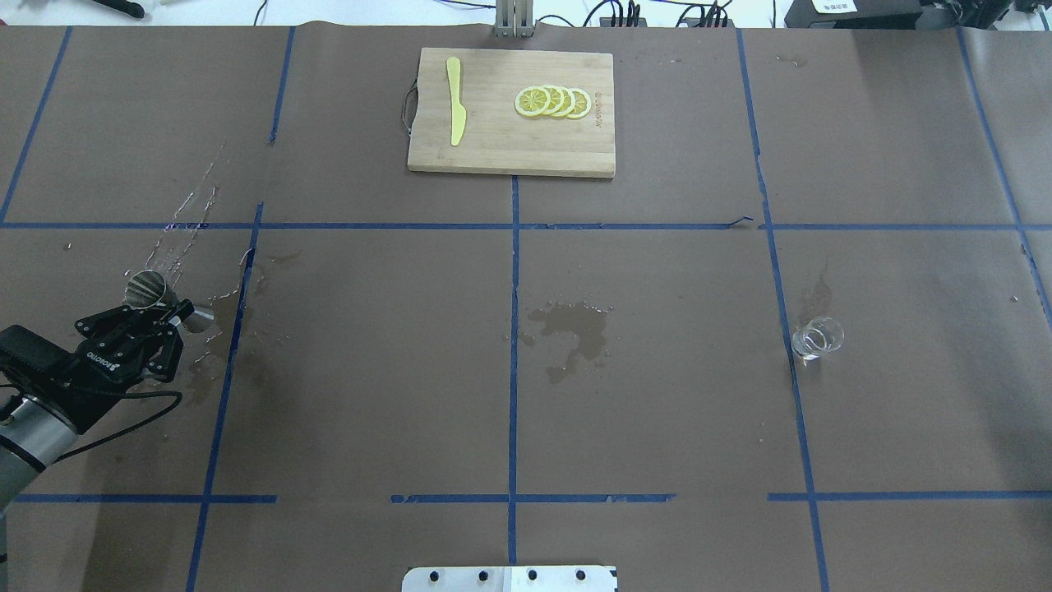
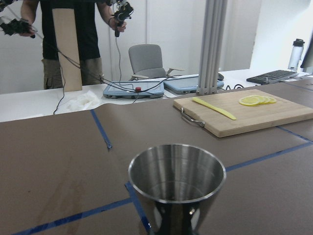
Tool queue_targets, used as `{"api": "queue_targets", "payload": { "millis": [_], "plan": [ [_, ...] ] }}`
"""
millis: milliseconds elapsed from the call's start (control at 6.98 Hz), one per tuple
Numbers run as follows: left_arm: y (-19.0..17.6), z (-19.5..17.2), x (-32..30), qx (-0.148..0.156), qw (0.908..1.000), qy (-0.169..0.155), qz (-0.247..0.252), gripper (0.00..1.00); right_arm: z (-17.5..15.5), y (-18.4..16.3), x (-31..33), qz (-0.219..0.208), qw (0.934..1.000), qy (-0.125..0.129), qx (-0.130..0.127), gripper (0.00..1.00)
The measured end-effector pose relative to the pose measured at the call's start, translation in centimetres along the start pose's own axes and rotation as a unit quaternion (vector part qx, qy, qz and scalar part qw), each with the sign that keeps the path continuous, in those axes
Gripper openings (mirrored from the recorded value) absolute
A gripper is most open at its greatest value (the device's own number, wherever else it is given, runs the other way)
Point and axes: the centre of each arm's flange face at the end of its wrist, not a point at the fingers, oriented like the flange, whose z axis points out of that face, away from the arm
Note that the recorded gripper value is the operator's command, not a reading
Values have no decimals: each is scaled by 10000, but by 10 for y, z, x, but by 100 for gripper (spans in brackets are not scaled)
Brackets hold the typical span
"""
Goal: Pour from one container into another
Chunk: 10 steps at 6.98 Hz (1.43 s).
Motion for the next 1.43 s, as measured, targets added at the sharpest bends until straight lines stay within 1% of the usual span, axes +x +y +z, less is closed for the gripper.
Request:
{"api": "queue_targets", "payload": {
  "millis": [143,286,430,573,716,859,1003,1146,1289,1432],
  "plan": [
    [-6,-6,6,118,9986,507,132,0,0,0,0,4,10000,2,-3,100],
    [-10,-8,14,180,9956,912,149,0,1,0,1,7,10000,3,-5,100],
    [-14,-6,22,164,9918,1259,150,0,1,0,1,9,10000,3,-8,100],
    [-20,1,29,86,9853,1692,196,0,1,0,1,10,10000,4,-10,100],
    [-32,11,32,22,9742,2215,426,0,1,0,1,7,10000,6,-10,100],
    [-50,28,34,9,9592,2686,884,0,1,0,1,9,10000,9,-11,100],
    [-70,55,44,-30,9432,3014,1399,0,1,1,2,16,10000,16,-14,100],
    [-91,84,60,-95,9308,3191,1778,0,1,1,3,25,10000,23,-13,100],
    [-108,112,78,-210,9248,3241,1982,0,1,1,3,29,10000,25,-10,100],
    [-127,140,103,-312,9218,3265,2067,0,1,0,3,28,10000,27,-3,100]
  ]
}}
